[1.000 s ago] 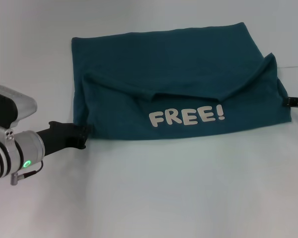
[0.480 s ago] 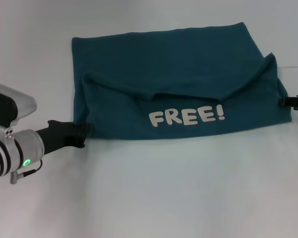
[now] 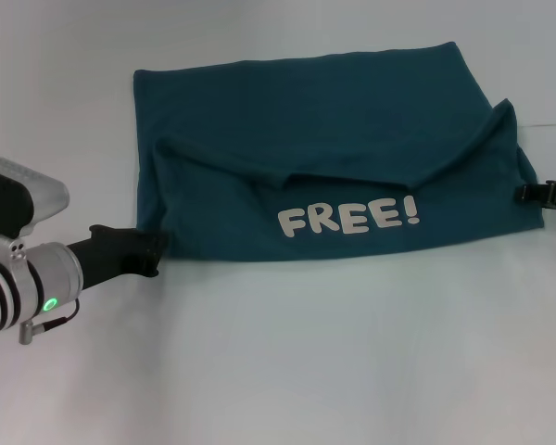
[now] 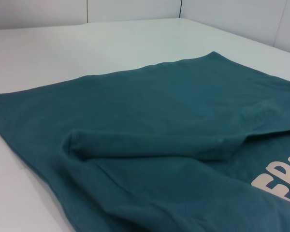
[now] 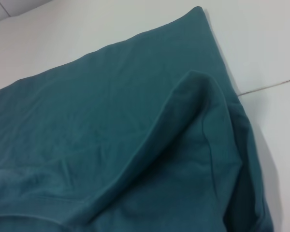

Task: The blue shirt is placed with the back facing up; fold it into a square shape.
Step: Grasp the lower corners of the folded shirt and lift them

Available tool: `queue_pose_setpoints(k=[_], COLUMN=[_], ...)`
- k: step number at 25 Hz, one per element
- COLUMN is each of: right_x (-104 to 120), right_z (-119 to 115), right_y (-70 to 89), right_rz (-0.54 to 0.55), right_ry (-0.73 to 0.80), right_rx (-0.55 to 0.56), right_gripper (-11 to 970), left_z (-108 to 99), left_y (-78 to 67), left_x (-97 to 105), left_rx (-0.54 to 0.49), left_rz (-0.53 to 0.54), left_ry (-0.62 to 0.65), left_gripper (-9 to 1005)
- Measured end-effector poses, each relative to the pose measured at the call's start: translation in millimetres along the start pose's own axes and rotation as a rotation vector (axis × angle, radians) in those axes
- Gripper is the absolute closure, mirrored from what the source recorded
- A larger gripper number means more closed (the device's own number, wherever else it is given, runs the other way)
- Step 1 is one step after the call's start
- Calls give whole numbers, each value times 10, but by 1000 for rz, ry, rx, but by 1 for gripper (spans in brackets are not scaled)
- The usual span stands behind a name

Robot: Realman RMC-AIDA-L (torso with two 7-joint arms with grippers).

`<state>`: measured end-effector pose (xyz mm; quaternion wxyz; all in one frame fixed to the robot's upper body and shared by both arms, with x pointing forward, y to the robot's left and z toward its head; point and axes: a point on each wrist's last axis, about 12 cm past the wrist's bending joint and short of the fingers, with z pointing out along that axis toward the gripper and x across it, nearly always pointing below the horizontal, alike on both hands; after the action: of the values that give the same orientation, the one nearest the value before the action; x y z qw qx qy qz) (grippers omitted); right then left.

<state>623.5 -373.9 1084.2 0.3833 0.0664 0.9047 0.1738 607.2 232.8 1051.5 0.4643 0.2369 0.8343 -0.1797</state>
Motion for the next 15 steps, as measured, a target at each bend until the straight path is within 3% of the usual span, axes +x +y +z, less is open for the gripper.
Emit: queue_pose_setpoints(k=[7,12,15], right_x=[48,71,69], right_z=[84,86,61], right_y=[68,67,55], right_rz=[6,19,23], right_ry=[14,17,7], right_rx=[-1,-3,-9], right_gripper=[532,764,810], left_z=[3,3,2], left_y=[-3,-3,0], left_x=[0,0,1], left_rx=[1,1,-1], left_rz=[1,1,3], left_ry=[1,0,1], left_gripper=[989,988,988])
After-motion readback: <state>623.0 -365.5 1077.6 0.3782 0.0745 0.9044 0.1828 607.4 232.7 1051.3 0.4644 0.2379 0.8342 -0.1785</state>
